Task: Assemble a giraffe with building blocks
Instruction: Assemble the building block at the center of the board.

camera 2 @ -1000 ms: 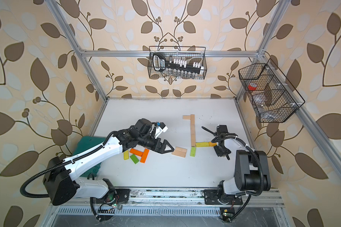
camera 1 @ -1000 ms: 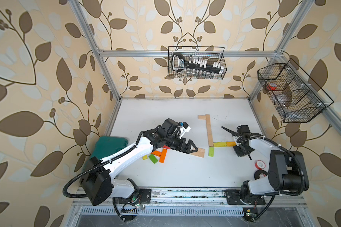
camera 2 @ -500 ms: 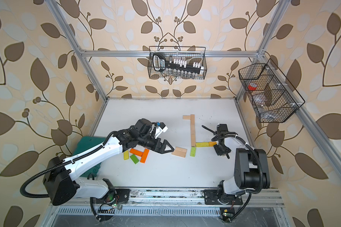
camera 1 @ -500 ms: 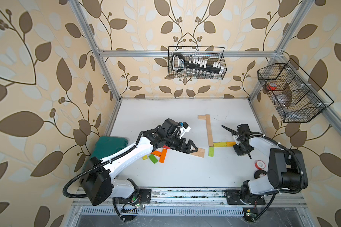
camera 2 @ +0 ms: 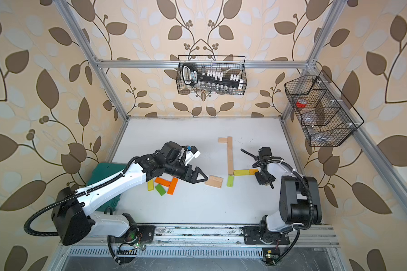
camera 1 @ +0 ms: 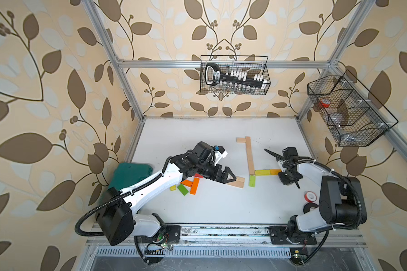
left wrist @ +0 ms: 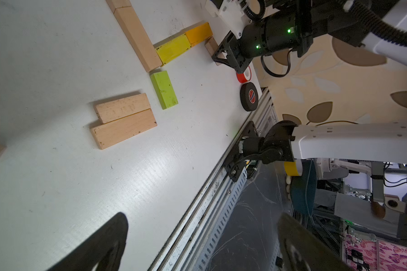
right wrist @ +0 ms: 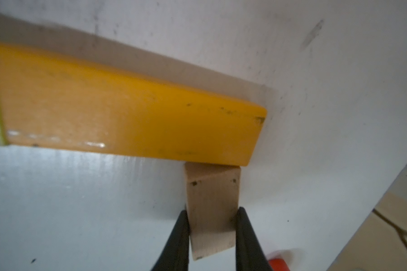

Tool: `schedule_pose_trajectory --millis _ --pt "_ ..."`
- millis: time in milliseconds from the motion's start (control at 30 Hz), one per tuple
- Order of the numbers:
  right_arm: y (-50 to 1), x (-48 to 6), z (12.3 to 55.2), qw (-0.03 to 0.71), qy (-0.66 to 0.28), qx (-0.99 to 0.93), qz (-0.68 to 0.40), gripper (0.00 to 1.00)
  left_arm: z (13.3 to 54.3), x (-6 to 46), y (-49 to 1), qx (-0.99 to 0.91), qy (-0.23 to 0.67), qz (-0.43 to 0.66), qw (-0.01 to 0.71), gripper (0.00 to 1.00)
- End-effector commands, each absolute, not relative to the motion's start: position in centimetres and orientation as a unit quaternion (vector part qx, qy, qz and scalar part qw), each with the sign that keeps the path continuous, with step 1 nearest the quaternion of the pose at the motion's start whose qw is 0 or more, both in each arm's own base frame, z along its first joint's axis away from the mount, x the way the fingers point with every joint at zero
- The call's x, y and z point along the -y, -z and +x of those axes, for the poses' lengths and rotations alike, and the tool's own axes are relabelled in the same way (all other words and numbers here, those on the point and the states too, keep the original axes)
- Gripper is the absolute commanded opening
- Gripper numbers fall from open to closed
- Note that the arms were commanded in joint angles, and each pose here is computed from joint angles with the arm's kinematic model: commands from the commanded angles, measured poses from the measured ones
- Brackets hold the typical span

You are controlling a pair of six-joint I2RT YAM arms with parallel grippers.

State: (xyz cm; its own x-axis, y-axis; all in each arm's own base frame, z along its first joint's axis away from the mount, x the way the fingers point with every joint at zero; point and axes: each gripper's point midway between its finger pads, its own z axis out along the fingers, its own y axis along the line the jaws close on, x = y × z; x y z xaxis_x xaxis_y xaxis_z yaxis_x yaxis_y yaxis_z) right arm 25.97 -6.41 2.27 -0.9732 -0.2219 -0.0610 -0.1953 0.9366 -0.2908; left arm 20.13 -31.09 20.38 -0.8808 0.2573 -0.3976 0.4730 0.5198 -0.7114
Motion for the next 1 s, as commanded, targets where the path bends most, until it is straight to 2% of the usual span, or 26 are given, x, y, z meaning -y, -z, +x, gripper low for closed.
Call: schedule_pose_trajectory --millis 0,533,967 --pt "-1.34 5.42 25.53 0.031 0.114 -0.987 -0.111 0.13 19.94 31.01 -21.81 -0.851 0.45 0.226 0.147 0.99" --pt "-1.27 5.5 26.02 0.032 0.116 -0.987 -0.109 0.15 19.96 30.97 -21.69 -0.853 0.448 0.225 0.146 0.99" --pt "-1.69 5.43 26.13 0.04 0.117 -0.986 -0.109 0.25 20.01 30.95 -21.75 -0.852 0.448 0.225 0.148 0.99"
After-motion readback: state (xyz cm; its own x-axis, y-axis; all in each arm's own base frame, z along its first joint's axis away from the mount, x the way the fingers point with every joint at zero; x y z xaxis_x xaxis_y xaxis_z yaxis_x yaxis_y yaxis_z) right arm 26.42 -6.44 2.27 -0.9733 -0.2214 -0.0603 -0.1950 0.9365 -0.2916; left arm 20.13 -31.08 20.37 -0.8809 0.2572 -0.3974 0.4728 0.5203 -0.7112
